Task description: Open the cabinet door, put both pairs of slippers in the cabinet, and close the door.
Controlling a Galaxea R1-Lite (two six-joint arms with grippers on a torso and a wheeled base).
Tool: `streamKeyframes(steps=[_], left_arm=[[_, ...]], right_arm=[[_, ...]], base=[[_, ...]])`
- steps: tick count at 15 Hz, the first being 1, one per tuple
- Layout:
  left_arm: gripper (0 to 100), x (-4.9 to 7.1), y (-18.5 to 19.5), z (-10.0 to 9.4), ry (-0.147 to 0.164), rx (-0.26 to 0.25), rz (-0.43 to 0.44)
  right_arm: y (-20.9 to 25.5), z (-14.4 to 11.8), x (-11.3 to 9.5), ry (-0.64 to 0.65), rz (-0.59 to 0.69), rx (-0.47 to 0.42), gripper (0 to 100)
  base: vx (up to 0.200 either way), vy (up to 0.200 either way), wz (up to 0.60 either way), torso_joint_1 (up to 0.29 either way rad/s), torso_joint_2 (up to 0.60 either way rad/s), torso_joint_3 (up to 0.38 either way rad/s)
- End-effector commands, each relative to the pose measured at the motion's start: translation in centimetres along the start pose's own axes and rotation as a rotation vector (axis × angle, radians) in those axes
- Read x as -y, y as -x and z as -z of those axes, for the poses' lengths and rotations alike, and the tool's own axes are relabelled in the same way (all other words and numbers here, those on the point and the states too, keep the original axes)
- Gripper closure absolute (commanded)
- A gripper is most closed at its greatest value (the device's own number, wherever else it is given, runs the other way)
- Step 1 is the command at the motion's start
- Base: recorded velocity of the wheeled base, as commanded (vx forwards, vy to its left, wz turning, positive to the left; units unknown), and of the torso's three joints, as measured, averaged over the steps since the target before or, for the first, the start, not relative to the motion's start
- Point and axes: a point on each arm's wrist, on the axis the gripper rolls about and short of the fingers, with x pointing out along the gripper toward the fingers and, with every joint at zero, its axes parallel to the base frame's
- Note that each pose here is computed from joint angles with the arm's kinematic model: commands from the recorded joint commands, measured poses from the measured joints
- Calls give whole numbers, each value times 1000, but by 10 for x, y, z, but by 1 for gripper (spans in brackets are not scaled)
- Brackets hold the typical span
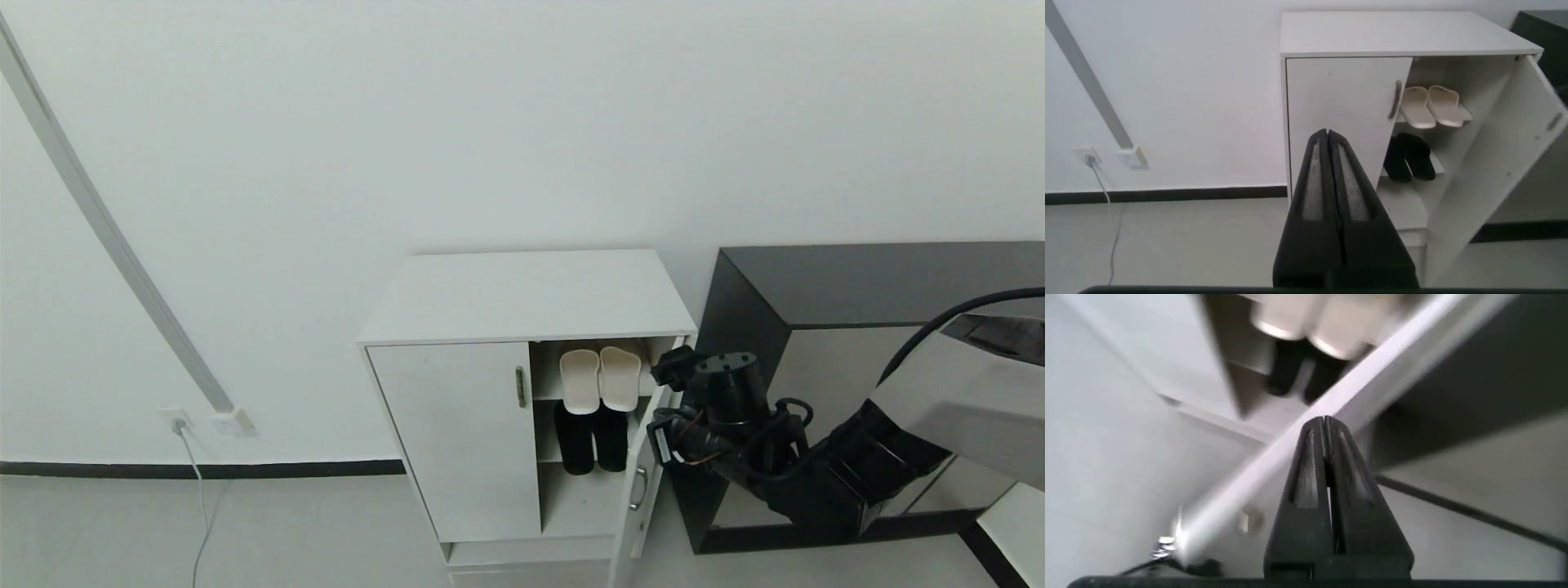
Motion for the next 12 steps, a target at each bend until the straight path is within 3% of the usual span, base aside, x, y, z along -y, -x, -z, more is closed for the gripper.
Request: streamKeyframes(steps=[1, 6, 10, 12], left_arm=[[100, 0, 0, 0, 0, 0, -2], [100, 0, 0, 0, 0, 0, -3], [100, 0, 0, 0, -3, 0, -5], [100, 0, 0, 0, -3, 0, -3]], right_arm=[[0, 0, -4, -10, -30, 7, 100], [17, 12, -8, -56, -338, 136, 100], [30, 44, -17, -13, -532, 116, 100], [22, 57, -28, 9, -551, 127, 100]], base=[[0, 0, 0, 0, 0, 0], [0, 0, 0, 0, 0, 0], [0, 0, 0, 0, 0, 0], [200, 0, 0, 5, 0, 2]])
